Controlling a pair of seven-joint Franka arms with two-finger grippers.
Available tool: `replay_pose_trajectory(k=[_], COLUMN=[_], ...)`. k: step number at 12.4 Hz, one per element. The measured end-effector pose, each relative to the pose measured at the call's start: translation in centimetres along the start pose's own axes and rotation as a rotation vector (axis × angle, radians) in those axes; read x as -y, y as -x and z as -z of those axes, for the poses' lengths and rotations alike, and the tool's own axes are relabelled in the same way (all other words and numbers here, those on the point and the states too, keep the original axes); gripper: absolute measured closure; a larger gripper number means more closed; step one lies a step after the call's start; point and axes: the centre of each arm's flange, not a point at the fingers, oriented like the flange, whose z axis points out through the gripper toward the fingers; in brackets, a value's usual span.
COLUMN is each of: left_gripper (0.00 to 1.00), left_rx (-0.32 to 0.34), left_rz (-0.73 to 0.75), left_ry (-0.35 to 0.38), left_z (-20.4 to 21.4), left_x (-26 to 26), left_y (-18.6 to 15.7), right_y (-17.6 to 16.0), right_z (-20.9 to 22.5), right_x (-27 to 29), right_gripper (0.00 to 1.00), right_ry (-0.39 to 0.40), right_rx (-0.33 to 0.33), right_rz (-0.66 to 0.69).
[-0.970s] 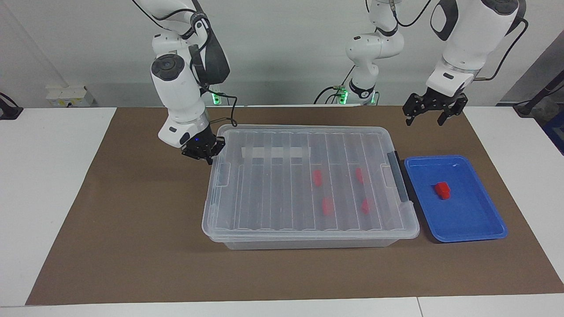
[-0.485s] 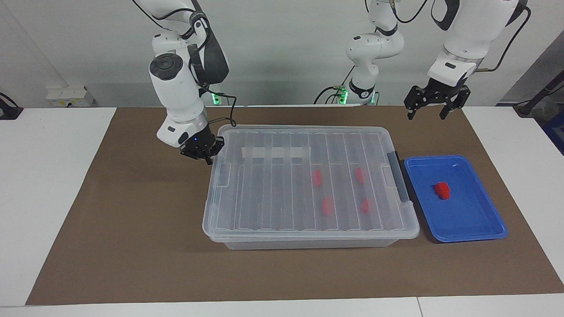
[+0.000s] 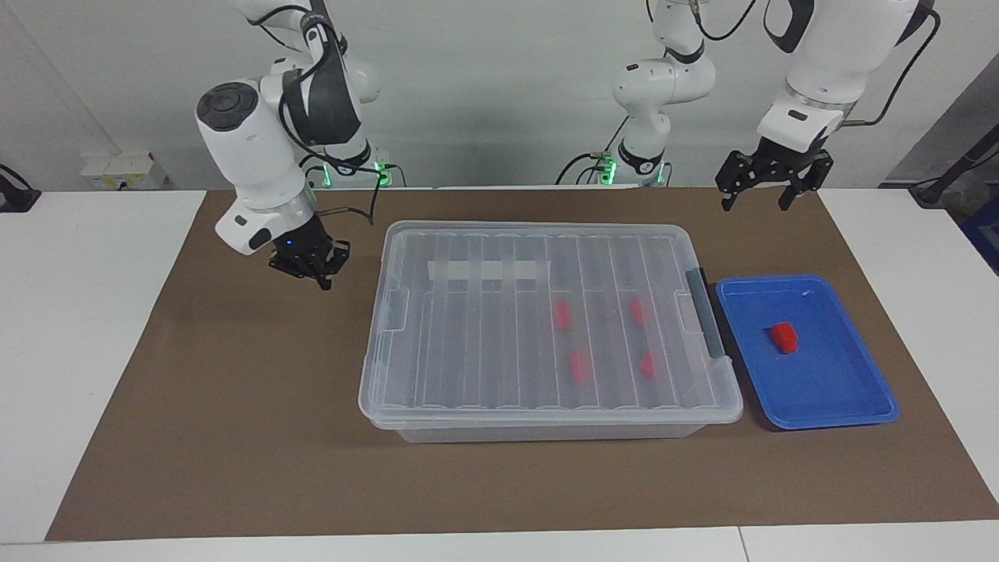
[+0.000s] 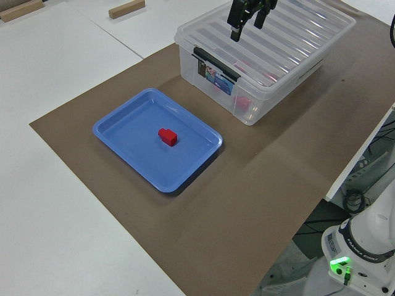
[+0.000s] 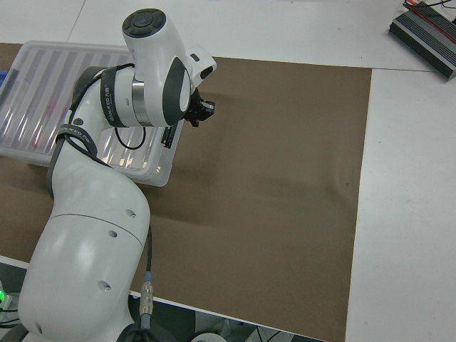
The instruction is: Place red block in blue tray from box
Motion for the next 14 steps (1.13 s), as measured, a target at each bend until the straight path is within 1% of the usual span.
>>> replay_pose_trajectory(k=[2, 3, 5, 6, 7, 8, 9, 10, 12, 14], left_gripper=[0.0, 0.0, 0.0, 0.0, 0.0, 0.0, 0.0, 0.0, 0.0, 0.0], left_rx=[0.001, 0.001, 0.001, 0.001, 0.001, -0.001, -0.004, -0.013, -0.032, -0.03], left_rz=[0.0, 0.0, 0.001, 0.001, 0.001, 0.001, 0.001, 0.011, 0.05, 0.057], left_ry=[0.0, 0.0, 0.0, 0.0, 0.0, 0.0, 0.0, 0.0, 0.01, 0.015], left_z=[0.0, 0.0, 0.0, 0.0, 0.0, 0.0, 0.0, 0.1, 0.0, -0.2], left_x=[0.0, 0.0, 0.0, 0.0, 0.0, 0.0, 0.0, 0.0, -0.1, -0.1], left_y=[0.0, 0.0, 0.0, 0.0, 0.0, 0.0, 0.0, -0.1, -0.4, -0.4], right_y=[0.6, 1.0, 1.1, 1.1, 1.1, 1.2, 1.2, 1.2, 0.9, 0.4], right_z=[1.5, 2.3, 4.2, 5.5, 6.8, 8.0, 8.9, 9.6, 10.4, 11.1], right_x=[-2.4, -3.2, -3.4, -2.9, -2.0, -0.6, 0.8, 2.3, 4.2, 4.1], right_gripper=[0.99, 0.89, 0.64, 0.52, 0.4, 0.25, 0.13, 0.06, 0.06, 0.02], right_ry=[0.006, 0.009, 0.02, 0.039, 0.052, 0.069, 0.082, 0.088, 0.097, 0.098], right_rx=[0.01, 0.021, 0.024, 0.024, 0.023, 0.02, 0.016, 0.009, 0.007, -0.002], right_rz=[-0.047, -0.072, -0.128, -0.151, -0.165, -0.169, -0.176, -0.182, -0.183, -0.187])
